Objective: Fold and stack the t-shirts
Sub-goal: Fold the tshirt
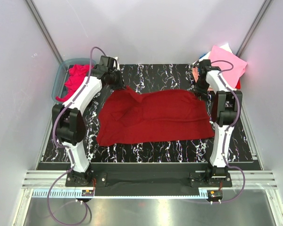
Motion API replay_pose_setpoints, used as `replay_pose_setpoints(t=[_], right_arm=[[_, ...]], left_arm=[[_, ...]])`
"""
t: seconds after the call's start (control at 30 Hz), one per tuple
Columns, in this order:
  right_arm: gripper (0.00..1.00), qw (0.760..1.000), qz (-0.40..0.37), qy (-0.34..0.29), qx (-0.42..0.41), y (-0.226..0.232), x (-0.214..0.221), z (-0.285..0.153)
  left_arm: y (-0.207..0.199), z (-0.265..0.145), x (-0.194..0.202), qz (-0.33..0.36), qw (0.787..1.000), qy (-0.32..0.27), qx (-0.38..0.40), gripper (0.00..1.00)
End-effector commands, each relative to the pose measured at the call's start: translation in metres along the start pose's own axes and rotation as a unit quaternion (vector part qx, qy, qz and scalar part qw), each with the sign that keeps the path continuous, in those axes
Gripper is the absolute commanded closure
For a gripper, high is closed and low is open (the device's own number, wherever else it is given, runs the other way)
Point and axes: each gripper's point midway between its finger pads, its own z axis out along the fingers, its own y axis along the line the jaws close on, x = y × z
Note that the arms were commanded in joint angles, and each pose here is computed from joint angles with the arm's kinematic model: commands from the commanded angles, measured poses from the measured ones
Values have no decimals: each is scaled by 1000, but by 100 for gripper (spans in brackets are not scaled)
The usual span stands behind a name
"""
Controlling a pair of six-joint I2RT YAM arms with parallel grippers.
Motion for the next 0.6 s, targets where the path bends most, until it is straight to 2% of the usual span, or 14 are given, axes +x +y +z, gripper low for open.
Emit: replay_pose_setpoints(t=[0.0, 0.3, 0.57], right_arm=[[97, 998, 12, -50, -20, 0, -21, -54], [98, 997, 9, -64, -29, -10, -9, -86], [97, 997, 7, -68, -18, -28, 16, -93]], left_arm=[[-3, -25, -1, 15, 1000, -20, -6, 100], [3, -49, 24, 10, 1000, -26, -9, 100], [16, -59, 63, -8, 1000, -20, -10, 100]])
